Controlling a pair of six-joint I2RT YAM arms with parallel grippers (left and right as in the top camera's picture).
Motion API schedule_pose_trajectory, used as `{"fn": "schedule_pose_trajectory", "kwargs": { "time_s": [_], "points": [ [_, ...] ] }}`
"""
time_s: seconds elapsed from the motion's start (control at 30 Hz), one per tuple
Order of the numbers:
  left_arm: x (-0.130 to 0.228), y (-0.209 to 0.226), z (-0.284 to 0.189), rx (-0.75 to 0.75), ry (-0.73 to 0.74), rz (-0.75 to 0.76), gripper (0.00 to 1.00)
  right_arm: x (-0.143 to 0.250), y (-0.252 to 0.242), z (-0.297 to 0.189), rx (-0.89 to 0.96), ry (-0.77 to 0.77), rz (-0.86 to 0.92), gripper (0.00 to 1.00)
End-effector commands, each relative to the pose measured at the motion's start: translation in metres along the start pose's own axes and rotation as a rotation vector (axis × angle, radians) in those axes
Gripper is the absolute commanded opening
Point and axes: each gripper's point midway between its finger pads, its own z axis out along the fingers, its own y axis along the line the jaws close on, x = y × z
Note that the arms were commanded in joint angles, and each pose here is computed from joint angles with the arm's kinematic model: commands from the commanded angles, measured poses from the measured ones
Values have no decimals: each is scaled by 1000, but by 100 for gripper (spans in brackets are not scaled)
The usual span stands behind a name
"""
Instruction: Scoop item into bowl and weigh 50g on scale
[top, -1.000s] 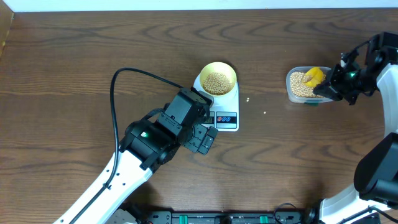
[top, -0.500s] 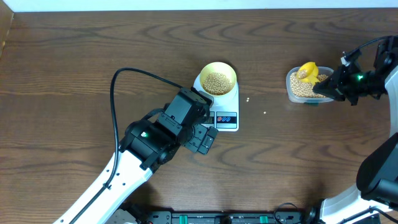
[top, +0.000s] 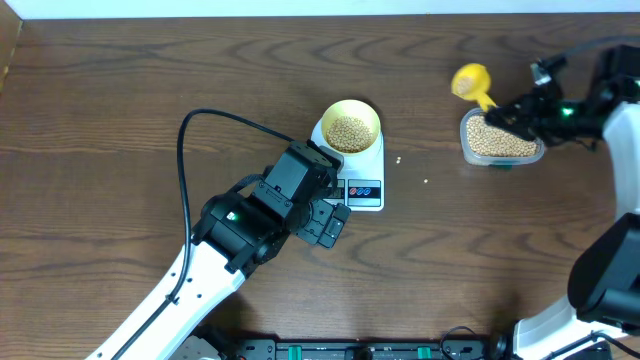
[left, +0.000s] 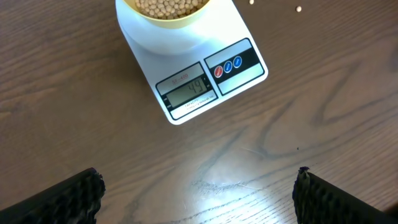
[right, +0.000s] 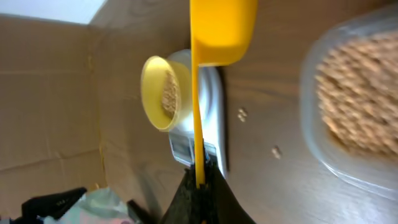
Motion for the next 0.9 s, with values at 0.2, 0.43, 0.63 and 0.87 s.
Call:
{"fn": "schedule_pose_trajectory", "kwargs": {
  "time_s": [0.2, 0.43, 0.63, 0.87],
  "points": [
    [-7, 1, -5, -2, -21, 6, 99, 9, 81, 44, -171, 49, -166, 1],
    [-7, 1, -5, -2, -21, 5, 99, 33, 107, 73, -181, 125, -260, 1],
    [-7, 1, -5, -2, -21, 6, 99, 50, 114, 96, -112, 164, -333, 1],
    [-7, 1, -5, -2, -21, 6, 99, 56, 111, 106, -45, 172, -383, 1]
  ]
}}
